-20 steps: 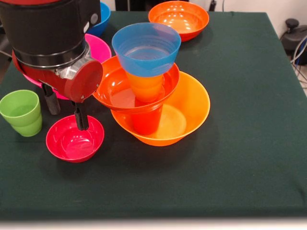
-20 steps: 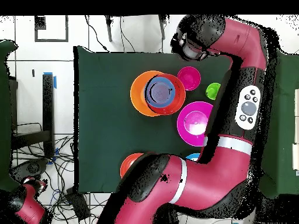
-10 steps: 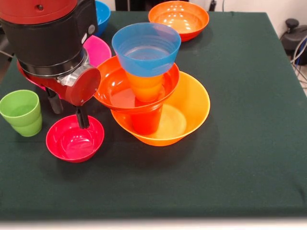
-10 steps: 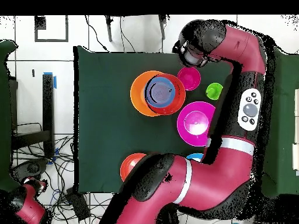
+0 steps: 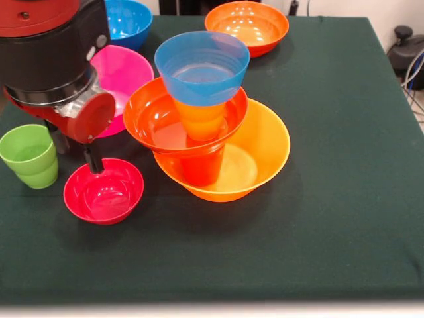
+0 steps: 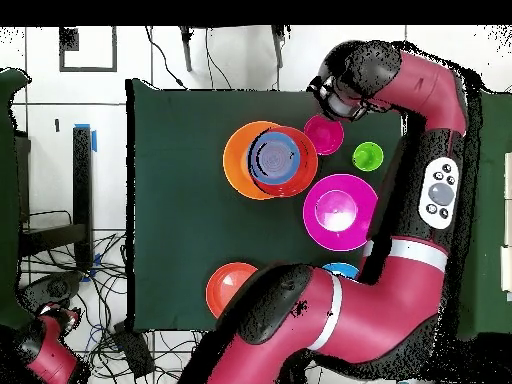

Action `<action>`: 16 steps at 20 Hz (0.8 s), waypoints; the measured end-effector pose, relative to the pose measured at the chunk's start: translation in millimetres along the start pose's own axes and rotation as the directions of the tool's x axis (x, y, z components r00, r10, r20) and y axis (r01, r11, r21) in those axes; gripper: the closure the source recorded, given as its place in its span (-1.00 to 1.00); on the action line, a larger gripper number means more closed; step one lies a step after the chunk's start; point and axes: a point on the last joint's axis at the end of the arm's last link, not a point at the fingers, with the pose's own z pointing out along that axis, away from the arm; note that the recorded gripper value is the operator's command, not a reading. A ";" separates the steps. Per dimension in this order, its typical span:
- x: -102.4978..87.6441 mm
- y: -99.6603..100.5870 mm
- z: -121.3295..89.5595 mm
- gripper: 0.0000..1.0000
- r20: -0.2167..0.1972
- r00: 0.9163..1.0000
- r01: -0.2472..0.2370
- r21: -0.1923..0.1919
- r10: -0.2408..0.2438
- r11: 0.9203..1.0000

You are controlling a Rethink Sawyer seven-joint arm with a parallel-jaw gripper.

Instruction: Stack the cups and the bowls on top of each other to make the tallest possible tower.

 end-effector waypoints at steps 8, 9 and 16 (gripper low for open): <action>-6.0 -17.4 1.0 -1.00 -0.002 0.999 0.050 0.006 -0.050 0.999; -5.9 -18.6 1.7 -1.00 -0.004 0.999 0.053 0.007 -0.053 0.999; 1.2 -21.6 10.7 -1.00 -0.028 0.998 0.060 0.015 -0.060 0.998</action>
